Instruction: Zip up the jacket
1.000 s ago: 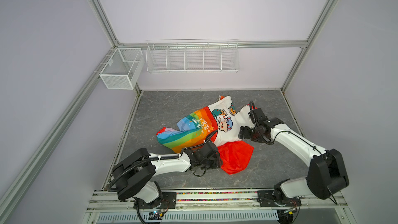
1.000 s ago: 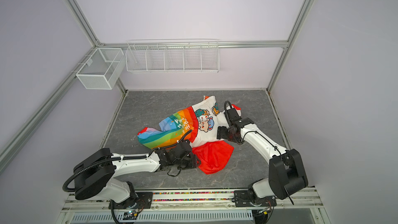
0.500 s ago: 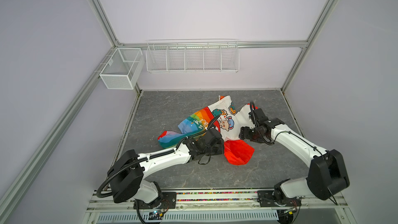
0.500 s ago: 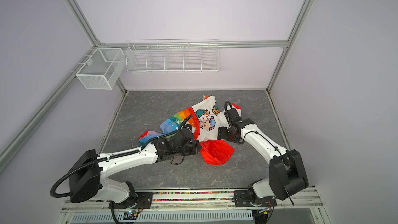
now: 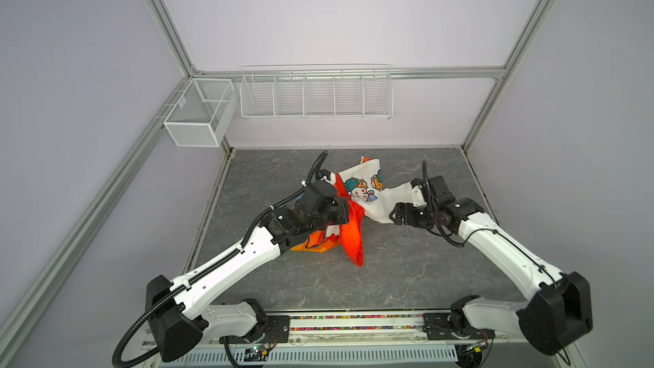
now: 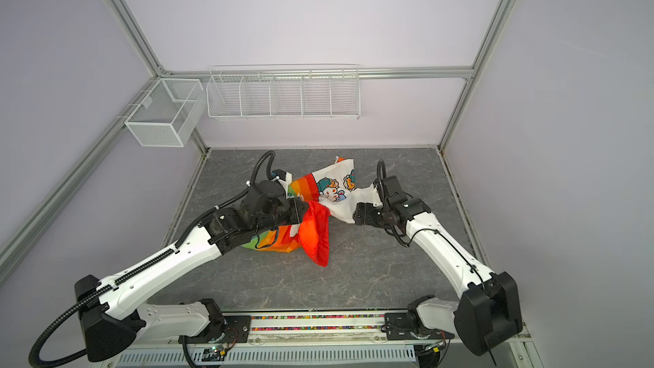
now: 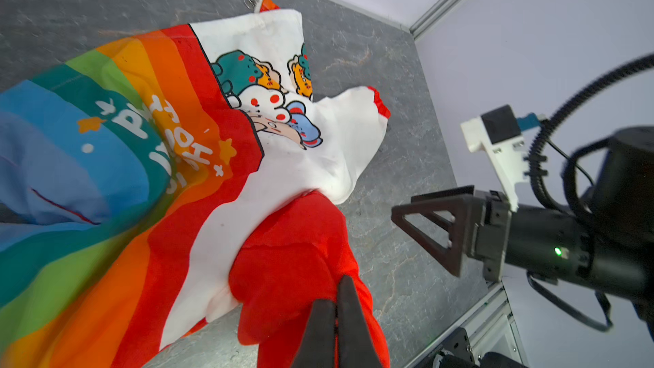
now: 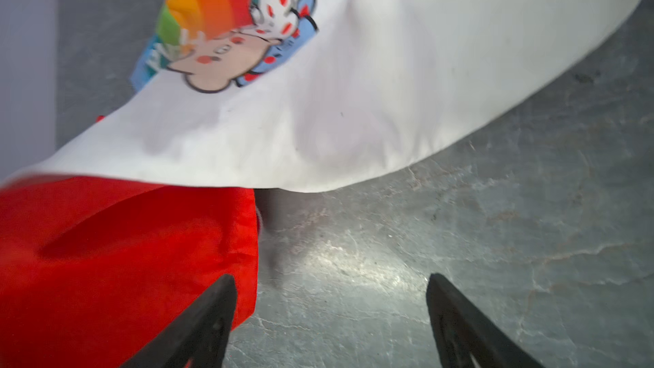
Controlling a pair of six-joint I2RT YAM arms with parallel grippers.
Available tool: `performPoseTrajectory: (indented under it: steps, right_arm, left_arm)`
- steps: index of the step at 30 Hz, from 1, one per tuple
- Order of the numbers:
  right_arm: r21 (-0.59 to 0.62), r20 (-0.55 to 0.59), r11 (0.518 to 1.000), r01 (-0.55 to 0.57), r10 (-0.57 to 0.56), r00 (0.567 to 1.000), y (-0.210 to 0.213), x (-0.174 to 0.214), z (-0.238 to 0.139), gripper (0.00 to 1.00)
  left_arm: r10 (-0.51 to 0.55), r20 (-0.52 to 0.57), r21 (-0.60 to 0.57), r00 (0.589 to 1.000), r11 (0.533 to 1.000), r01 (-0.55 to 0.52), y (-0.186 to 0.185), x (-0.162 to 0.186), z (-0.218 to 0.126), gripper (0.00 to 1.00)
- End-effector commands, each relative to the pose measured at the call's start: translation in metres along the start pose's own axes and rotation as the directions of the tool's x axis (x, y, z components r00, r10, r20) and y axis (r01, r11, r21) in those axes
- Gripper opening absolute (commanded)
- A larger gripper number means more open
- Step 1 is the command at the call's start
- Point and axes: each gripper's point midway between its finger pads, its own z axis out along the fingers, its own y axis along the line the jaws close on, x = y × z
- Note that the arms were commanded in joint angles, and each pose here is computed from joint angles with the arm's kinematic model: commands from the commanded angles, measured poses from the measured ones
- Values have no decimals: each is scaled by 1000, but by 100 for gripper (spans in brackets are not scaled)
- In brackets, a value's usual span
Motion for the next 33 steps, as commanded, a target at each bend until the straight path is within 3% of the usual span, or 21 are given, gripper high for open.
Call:
performPoseTrajectory:
  steps: [1,4,9,15,19,23,26,28,30,33]
  right_arm:
    - [-151,96,971,186,-173,980,50,1,-24,86]
    - [-217,187,925,311,-274,944,84,13,-44,90]
    - [-290,238,864,412,-352,905,120,35,-53,99]
    - [-272,183,833,481,-446,876,151,57,-24,99]
    - [-245,156,844,477,-451,879,169,53,-3,98]
    - [-235,165,853,465,-436,884,187,37,5,68]
    - [-211,191,859,467,-432,881,193,24,0,29]
    - [-186,210,860,475,-438,874,193,16,-7,11]
    - [-173,233,855,489,-447,864,194,10,-15,7]
    - [-151,271,845,512,-463,844,194,2,-33,7]
  left_arm:
    - [46,20,-24,999,999,-45,1,-16,-12,0]
    - [52,30,-28,998,998,-51,-1,-27,-13,0]
    - [58,45,-23,997,998,-57,-6,-38,-15,0]
    - [63,54,-20,997,998,-62,-9,-43,-19,0]
    - [61,64,-21,996,998,-59,-8,-44,-23,0]
    - [65,88,-26,994,998,-63,-6,-48,-31,0]
    - [77,120,-31,990,997,-74,-3,-54,-38,0]
    - [81,147,-36,986,996,-77,0,-60,-45,0]
    - [84,182,-38,980,996,-78,3,-67,-52,5]
    - [95,243,-25,965,996,-91,5,-77,-65,30]
